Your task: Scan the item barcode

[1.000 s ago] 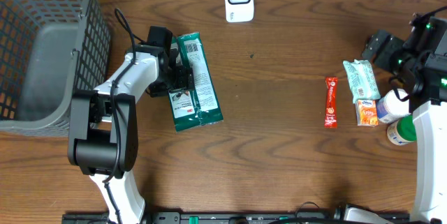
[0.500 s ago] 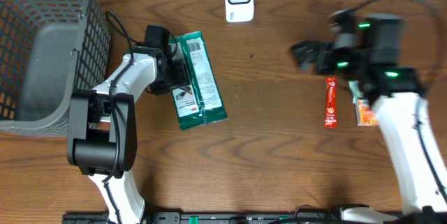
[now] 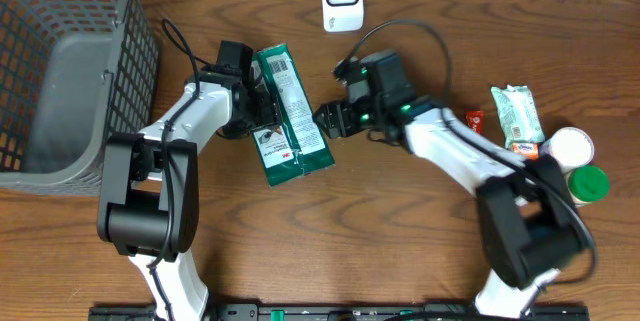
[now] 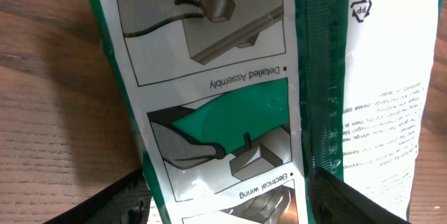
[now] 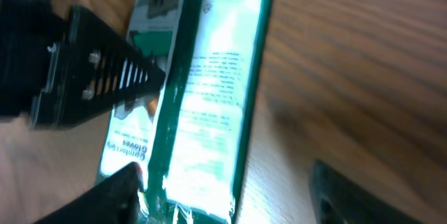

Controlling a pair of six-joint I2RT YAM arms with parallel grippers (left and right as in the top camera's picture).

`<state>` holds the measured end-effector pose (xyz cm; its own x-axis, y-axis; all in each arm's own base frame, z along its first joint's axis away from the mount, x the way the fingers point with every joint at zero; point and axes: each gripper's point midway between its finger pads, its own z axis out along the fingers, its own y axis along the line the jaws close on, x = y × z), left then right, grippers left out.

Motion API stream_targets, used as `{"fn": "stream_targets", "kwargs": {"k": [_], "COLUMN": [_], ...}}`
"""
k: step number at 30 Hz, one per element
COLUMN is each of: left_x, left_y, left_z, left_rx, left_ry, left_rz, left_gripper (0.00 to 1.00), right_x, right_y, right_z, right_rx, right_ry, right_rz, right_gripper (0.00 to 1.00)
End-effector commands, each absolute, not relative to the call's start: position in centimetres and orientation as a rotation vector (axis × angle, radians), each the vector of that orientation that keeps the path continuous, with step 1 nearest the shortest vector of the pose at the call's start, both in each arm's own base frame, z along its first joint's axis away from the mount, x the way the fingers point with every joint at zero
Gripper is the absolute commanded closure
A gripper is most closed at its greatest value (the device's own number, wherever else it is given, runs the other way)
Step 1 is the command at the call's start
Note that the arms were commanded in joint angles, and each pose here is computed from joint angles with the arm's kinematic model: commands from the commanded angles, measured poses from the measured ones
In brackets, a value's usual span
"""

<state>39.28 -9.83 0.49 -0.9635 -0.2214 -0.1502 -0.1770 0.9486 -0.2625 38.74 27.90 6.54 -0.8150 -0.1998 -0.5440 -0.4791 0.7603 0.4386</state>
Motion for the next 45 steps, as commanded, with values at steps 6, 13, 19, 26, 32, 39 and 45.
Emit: {"fn": "stream_targets", "kwargs": {"k": [6, 13, 19, 26, 32, 39, 45], "left_x": [38.2, 38.2, 37.9, 37.5, 37.2, 35.9, 34.3], "left_y": [-7.7, -7.7, -7.5, -7.4, -7.2, -8.3, -10.7], "left_z": [-2.4, -2.4, -2.4, -3.0, -3.5, -4.5, -5.8], "left_rx": [-0.378, -0.390, -0.396, -0.400, -0.408, -0.375, -0.326], "left_ry": [2.957, 2.958, 2.970, 2.985, 2.993, 3.032, 3.054], "left_rz": [-0.197, -0.198, -0.192, -0.186, -0.183, -0.202, -0.346], "left_gripper": [0.24, 0.24, 0.23, 0.18, 0.18, 0.17, 0.11], "right_x": [38.6, 36.4, 34.7, 33.9, 34.9, 34.6, 34.6], "right_y": [32.0, 32.5, 33.5, 33.0, 33.0, 33.4, 33.5], "right_z": [0.8, -3.0, -1.7, -2.2, -2.0, -2.0, -2.0], "right_rx": [-0.616, -0.656, -0.694, -0.643, -0.633, -0.649, -0.651], "right_ry": [2.446, 2.542, 2.549, 2.622, 2.588, 2.580, 2.580], "right_rz": [0.799, 0.812, 0.999, 1.005, 0.973, 0.978, 0.974], "right_gripper": [0.52, 0.78, 0.99, 0.99, 0.98, 0.98, 0.98]}}
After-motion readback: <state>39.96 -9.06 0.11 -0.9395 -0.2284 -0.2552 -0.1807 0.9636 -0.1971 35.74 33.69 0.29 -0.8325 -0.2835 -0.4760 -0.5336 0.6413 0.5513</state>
